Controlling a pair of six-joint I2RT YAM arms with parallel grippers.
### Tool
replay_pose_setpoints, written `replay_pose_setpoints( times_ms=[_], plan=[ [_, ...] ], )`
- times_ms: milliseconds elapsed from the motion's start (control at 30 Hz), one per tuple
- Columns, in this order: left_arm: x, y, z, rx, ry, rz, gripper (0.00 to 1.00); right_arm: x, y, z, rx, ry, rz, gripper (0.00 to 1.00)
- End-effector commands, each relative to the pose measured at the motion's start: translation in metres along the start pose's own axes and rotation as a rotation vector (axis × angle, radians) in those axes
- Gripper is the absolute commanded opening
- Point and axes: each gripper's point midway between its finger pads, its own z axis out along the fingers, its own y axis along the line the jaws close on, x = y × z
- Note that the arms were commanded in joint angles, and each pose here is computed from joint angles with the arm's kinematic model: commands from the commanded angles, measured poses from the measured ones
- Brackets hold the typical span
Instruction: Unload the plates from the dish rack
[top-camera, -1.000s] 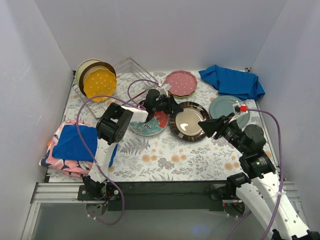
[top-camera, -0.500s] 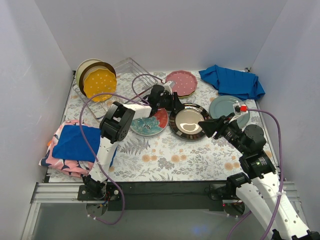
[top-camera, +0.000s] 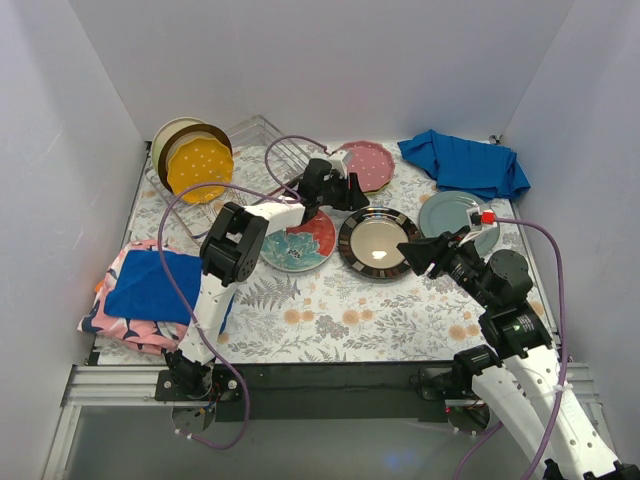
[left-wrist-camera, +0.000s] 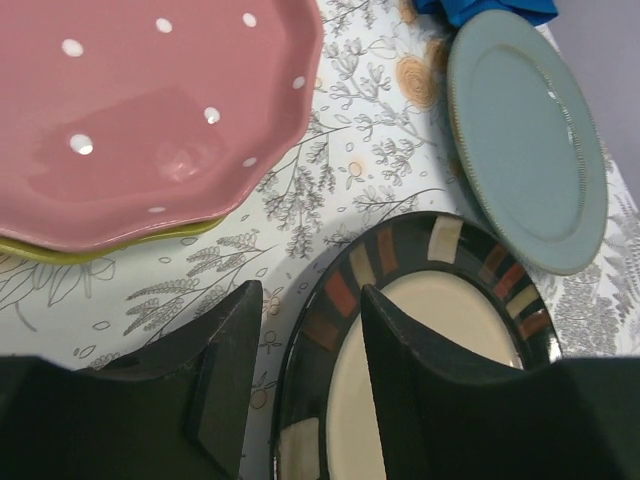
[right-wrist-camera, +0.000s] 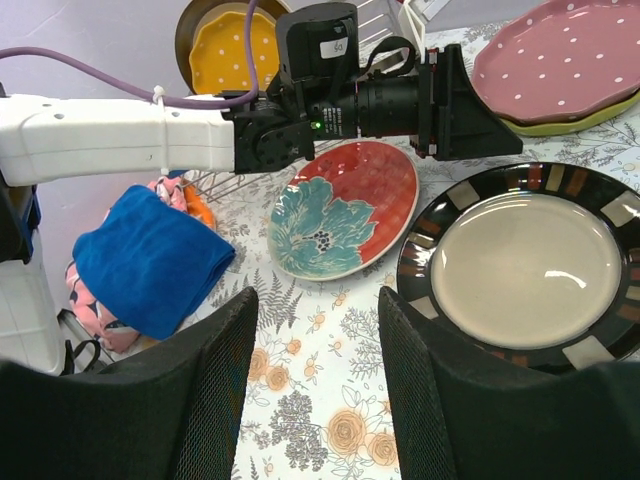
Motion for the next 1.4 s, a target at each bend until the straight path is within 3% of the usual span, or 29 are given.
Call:
replay_pose_setpoints(
  times_ms=[0,33,67,133,333,367,467,700,867,1000,1100,1200,1367],
  plan=[
    [-0.034,-0.009,-0.017,-0.053,-0.057,0.076,0.43,-0.008,0.0,0.0,0.009,-0.02,-0.042,0.57],
    [-0.041,-0.013,-0.026,-0.064,-0.072,0.09,0.45,-0.005,-0.002,0.0,0.012,-0.012,-0.044,0.57],
    [-0.047,-0.013,-0.03,-0.082,-0.088,0.099,0.65,-0.004,-0.004,0.0,0.018,-0.013,-0.043,0.57],
    [-0.06,-0.02,-0.046,-0.097,-0.117,0.139,0.75,0.0,-0.008,-0.001,0.03,-0.007,-0.041,0.58],
    [-0.097,-0.039,-0.09,-0.149,-0.225,0.26,0.77,0.005,-0.015,-0.001,0.054,-0.008,-0.051,0.58],
    [-0.108,-0.049,-0.105,-0.146,-0.273,0.272,0.83,0.007,-0.015,0.0,0.052,-0.004,-0.05,0.58],
    [-0.14,-0.057,-0.138,-0.222,-0.361,0.241,0.83,0.01,-0.015,0.002,0.046,0.014,-0.05,0.58],
    [-0.186,-0.068,-0.194,-0.304,-0.365,0.424,0.83,0.019,-0.016,0.006,0.027,0.048,-0.062,0.58],
    [-0.189,-0.028,-0.229,-0.308,-0.201,0.393,0.79,0.021,-0.01,0.008,-0.018,0.049,-0.056,0.58],
    [-0.204,0.014,-0.277,-0.377,-0.203,0.334,0.77,0.027,-0.01,0.01,-0.033,0.064,-0.048,0.58],
    [-0.213,0.064,-0.314,-0.581,-0.233,0.301,0.76,0.027,-0.008,0.013,-0.052,0.057,-0.048,0.58],
    [-0.218,0.101,-0.33,-0.725,-0.221,0.331,0.74,0.028,-0.007,0.014,-0.062,0.062,-0.046,0.58],
    [-0.228,0.136,-0.35,-0.817,-0.183,0.37,0.74,0.031,-0.006,0.014,-0.08,0.058,-0.045,0.58]
  ],
)
